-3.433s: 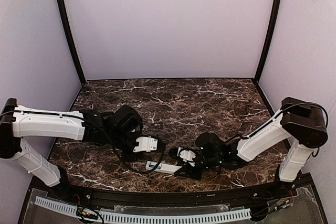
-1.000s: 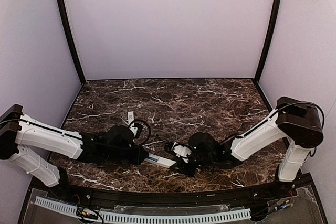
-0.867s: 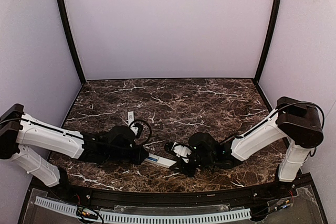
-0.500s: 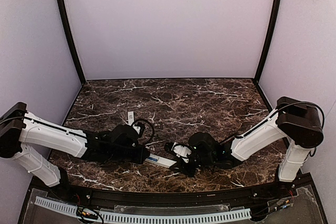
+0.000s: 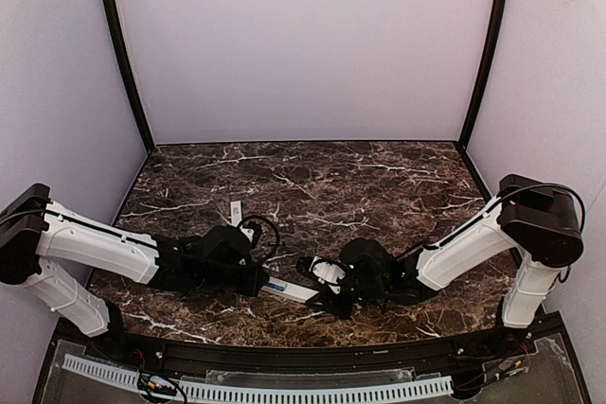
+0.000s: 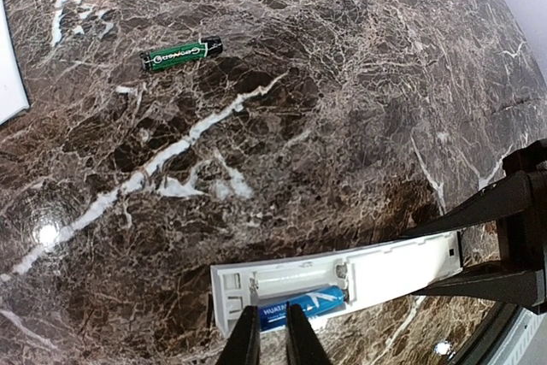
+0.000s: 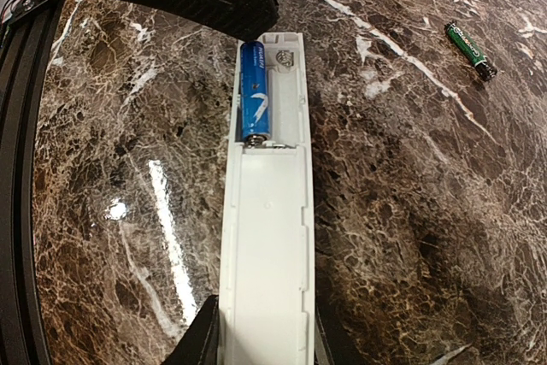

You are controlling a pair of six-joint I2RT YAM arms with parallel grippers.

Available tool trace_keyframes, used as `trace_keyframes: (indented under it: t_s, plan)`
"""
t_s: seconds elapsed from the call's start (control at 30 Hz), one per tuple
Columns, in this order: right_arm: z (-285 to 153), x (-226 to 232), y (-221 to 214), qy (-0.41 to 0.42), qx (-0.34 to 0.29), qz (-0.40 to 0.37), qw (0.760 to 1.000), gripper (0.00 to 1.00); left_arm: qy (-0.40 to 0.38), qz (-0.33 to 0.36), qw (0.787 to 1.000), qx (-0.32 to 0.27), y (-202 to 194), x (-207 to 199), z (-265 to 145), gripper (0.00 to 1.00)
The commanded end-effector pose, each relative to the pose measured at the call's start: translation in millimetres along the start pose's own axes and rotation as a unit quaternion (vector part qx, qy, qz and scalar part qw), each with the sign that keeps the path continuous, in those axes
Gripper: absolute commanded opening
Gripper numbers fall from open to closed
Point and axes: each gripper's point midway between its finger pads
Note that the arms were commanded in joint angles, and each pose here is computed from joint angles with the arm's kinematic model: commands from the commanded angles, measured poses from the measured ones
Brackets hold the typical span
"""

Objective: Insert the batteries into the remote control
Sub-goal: Press the battery in the battery compartment.

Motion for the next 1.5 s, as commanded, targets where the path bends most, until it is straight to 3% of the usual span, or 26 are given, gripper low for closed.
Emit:
trace_keyframes:
  t_s: [0.0,0.57,0.87,1.2,1.47]
  plan:
    - [2.8,2.9,-58.4,-0.003,0.1,0.015,0.995,0.0,0.011,0.008,1.0,-0.001,3.0,1.8,1.3,0.12]
    - [2.7,3.2,-58.9,-0.003,0.1,0.015,0.995,0.0,0.015,0.011,1.0,0.01,-3.3,5.5,9.8,0.11]
    - [3.0,3.1,-59.2,-0.002,0.102,0.013,0.995,0.0,0.011,0.024,0.999,0.031,-9.7,0.6,12.6,0.01]
    - [3.9,2.7,-59.1,-0.003,0.104,0.015,0.995,0.0,0.007,0.042,0.998,0.056,-31.2,-10.6,17.8,0.0]
    - [3.1,2.4,-58.2,-0.004,0.102,0.015,0.995,0.0,0.041,0.058,0.995,0.076,-44.4,6.0,13.7,0.01]
Point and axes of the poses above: each gripper's point midway between its finger pads, its own z axis out along the fingers, its own x axis along the line the jaws close on, y = z × x, and after that the axes turned 8 degrees about -z, right-handed
